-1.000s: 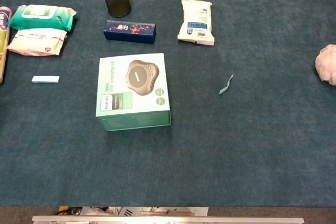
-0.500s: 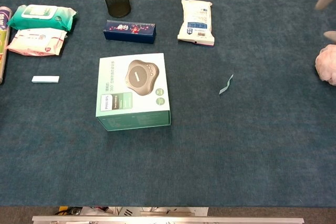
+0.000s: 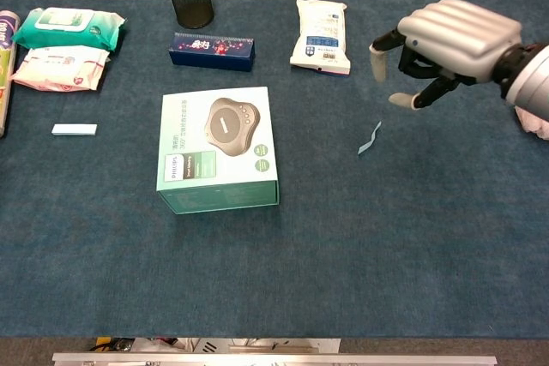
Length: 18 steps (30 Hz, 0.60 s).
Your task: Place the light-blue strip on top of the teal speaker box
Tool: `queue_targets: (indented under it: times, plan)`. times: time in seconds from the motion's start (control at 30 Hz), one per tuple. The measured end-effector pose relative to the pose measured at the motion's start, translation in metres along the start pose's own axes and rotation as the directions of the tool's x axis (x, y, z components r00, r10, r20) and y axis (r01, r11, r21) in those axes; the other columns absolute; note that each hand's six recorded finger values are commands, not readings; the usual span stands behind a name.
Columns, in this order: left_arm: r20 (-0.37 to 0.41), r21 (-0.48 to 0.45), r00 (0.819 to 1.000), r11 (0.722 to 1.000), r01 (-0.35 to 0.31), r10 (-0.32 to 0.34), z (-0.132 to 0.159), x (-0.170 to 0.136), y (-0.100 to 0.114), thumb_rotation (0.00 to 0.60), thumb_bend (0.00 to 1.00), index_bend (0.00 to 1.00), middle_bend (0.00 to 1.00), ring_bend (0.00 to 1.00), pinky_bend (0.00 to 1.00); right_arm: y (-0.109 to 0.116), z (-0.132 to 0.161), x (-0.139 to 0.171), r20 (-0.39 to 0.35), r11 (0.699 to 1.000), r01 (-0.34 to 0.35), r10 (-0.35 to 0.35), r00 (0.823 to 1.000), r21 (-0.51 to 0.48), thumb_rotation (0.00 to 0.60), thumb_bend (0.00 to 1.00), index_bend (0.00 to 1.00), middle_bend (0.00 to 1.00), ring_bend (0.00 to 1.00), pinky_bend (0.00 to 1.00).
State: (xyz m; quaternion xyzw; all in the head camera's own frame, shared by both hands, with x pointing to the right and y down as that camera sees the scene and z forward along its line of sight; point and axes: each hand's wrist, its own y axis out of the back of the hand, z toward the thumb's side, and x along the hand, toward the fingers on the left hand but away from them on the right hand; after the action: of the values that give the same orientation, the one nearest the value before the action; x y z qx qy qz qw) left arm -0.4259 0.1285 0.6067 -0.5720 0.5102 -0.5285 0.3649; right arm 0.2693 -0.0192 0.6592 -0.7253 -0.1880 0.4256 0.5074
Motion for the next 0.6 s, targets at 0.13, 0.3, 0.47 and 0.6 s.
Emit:
queue_targets:
  times: [0.13, 0.3, 0.47, 0.6]
  plan:
    - [-0.005, -0.006, 1.000, 1.000, -0.001, 0.001, -0.001, 0.000, 0.000, 0.600, 0.36, 0.09, 0.31, 0.28, 0.32, -0.010, 0.004, -0.010, -0.008, 0.999, -0.031, 0.031, 0.999, 0.017, 0.600, 0.23, 0.52, 1.00, 1.00, 1.00]
    - [-0.002, -0.010, 1.000, 1.000, 0.008, -0.008, 0.000, 0.001, -0.003, 0.600, 0.36, 0.09, 0.31, 0.28, 0.32, -0.032, 0.012, -0.024, -0.021, 0.996, -0.072, 0.073, 0.997, 0.056, 0.600, 0.23, 0.52, 1.00, 1.00, 1.00]
    - [0.000, -0.014, 1.000, 1.000, 0.013, -0.013, 0.000, 0.002, -0.005, 0.600, 0.36, 0.09, 0.31, 0.28, 0.32, -0.054, 0.014, -0.032, -0.023, 0.988, -0.118, 0.121, 0.992, 0.101, 0.600, 0.23, 0.52, 1.00, 1.00, 1.00]
    - [-0.004, -0.015, 1.000, 1.000, 0.011, -0.011, -0.001, 0.002, -0.004, 0.600, 0.36, 0.09, 0.31, 0.28, 0.32, -0.065, 0.012, -0.034, -0.016, 0.983, -0.144, 0.147, 0.989, 0.118, 0.600, 0.23, 0.52, 1.00, 1.00, 1.00]
